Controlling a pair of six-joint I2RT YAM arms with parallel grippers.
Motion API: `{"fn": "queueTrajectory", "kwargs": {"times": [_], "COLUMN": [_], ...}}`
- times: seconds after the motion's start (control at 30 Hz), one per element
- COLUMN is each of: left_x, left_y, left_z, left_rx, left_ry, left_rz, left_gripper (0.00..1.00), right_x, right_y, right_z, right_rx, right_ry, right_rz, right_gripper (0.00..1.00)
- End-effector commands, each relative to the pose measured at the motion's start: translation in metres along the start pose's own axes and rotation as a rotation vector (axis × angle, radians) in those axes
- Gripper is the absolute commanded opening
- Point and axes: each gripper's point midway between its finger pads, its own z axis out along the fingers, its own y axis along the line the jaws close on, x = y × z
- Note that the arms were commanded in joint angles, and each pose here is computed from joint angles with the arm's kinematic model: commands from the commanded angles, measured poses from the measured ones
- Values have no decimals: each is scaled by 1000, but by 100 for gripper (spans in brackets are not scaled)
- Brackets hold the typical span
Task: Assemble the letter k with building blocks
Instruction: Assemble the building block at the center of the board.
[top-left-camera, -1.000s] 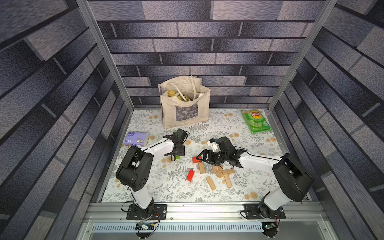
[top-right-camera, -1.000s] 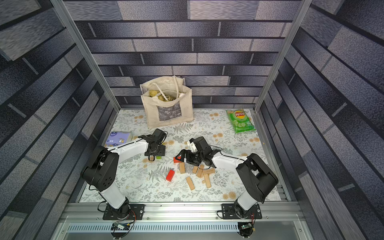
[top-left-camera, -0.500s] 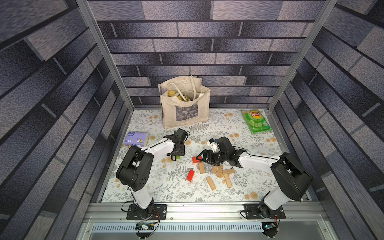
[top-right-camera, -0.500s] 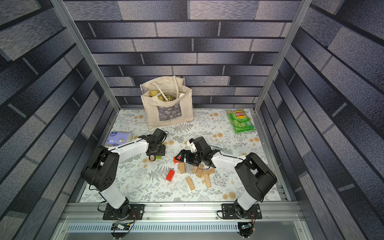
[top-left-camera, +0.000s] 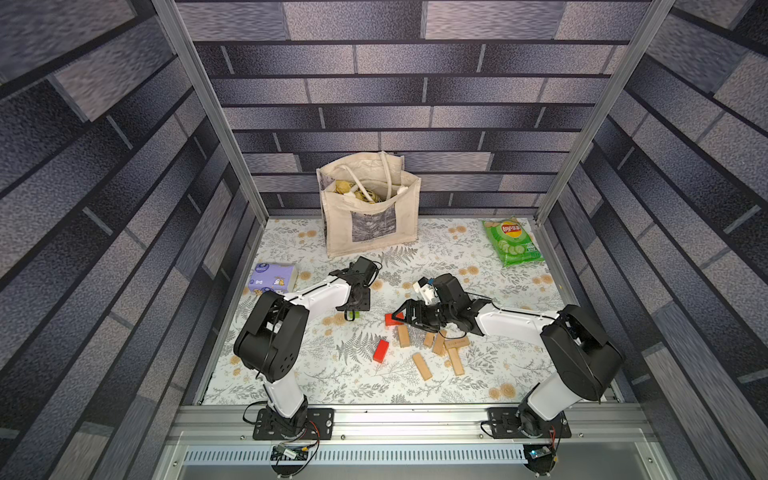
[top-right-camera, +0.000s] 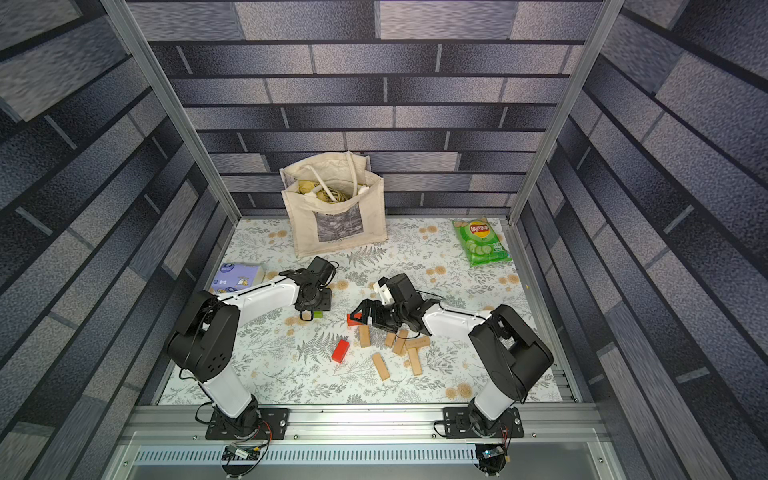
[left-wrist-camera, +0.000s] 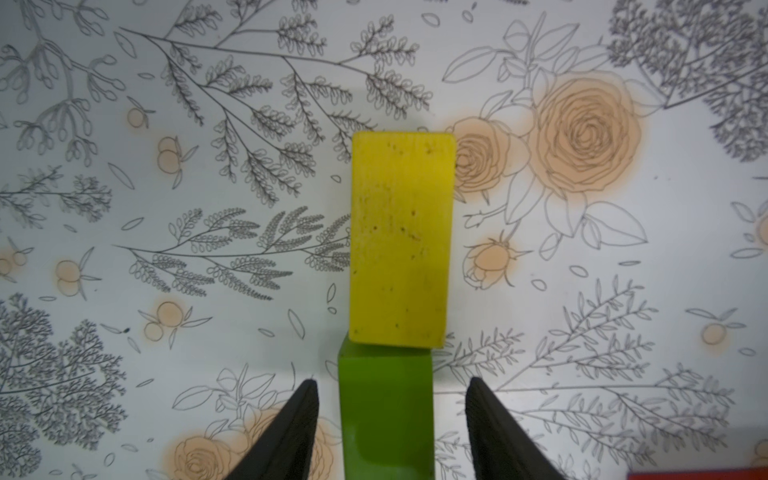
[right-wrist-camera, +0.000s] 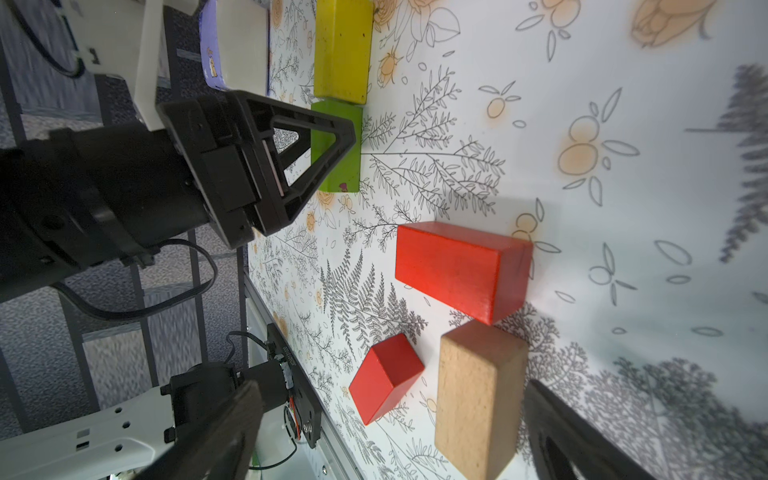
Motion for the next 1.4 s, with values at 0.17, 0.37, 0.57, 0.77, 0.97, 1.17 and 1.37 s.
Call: {"fn": "queueTrajectory", "kwargs": {"times": [0.17, 0.37, 0.57, 0.77, 0.97, 1.17, 1.37], "left_x": [-7, -7, -6, -8, -9, -8, -9], "left_y": [-8, -8, -7, -9, -8, -5, 1], "left_z": [-2, -1, -1, -1, -3, -2, -6], "left_rx": [11, 6, -1, 7, -9, -27, -60], "left_ry": [-11, -8, -3, -7, -8, -2, -18], "left_rz": [-13, -14, -14, -16, -13, -12, -9], "left_gripper": [54, 53, 52, 49, 51, 55, 60], "right_x": [-7, -7, -6, -7, -7, -6, -5], "right_y": [5, 3, 4, 3, 3, 2, 2], "right_z": [2, 3, 3, 4, 6, 6, 5], "right_rx": [-24, -23, -27, -28, -31, -34, -33], "right_ry": [-8, -8, -6, -5, -4, -4, -3], "right_rz": [-7, -3, -2, -1, -1, 3, 4], "right_gripper": [100, 100, 100, 100, 100, 100, 100]}}
